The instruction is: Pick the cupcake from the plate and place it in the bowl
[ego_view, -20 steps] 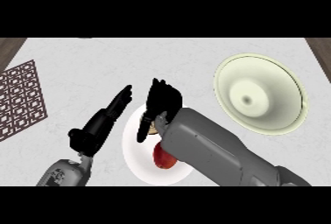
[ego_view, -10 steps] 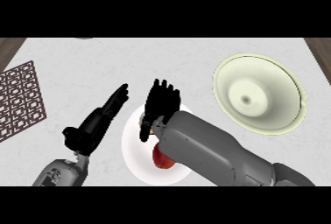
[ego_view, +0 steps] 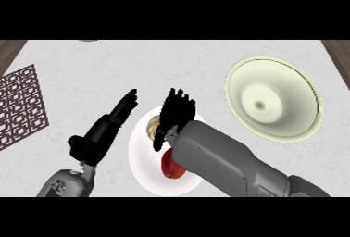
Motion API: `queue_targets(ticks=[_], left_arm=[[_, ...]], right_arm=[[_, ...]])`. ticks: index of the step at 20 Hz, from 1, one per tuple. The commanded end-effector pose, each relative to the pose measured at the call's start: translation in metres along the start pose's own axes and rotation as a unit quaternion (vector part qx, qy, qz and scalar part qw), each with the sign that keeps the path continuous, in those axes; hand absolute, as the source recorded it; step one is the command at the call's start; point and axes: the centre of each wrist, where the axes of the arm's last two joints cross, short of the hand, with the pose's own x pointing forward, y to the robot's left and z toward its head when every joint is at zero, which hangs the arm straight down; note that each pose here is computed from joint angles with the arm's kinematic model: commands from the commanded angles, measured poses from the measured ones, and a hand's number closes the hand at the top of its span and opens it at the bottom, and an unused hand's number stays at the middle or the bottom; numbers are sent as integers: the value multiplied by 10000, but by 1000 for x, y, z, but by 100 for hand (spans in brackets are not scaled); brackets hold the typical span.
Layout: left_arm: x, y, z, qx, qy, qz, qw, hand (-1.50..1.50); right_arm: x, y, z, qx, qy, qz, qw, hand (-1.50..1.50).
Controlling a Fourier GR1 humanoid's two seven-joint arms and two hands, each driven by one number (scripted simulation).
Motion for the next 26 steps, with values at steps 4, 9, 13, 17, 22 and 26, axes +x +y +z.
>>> queue_targets(ticks=[4, 9, 13, 17, 22, 26], left_arm=[[11, -2, -6, 59, -17, -30, 10000, 0], [6, 7, 3, 64, -55, 51, 10000, 0], [6, -5, -1, -23, 52, 4, 10000, 0], [-1, 9, -2, -32, -90, -49, 9999, 0], [-8, 0, -2, -7, -72, -79, 9999, 0], [-10, 9, 5, 119, -29, -61, 9999, 0]], right_arm=[[-5, 17, -3, 31, 1079, -231, 9939, -150], [-13, 33, 3, -3, 888, -297, 9956, -150], [-11, 30, -3, -359, 424, -358, 9978, 150], [-4, 24, -8, -697, 407, -279, 9964, 150], [-7, 21, -16, -736, 488, -239, 9958, 150], [-16, 47, 21, -149, -1341, 1008, 9857, 150]])
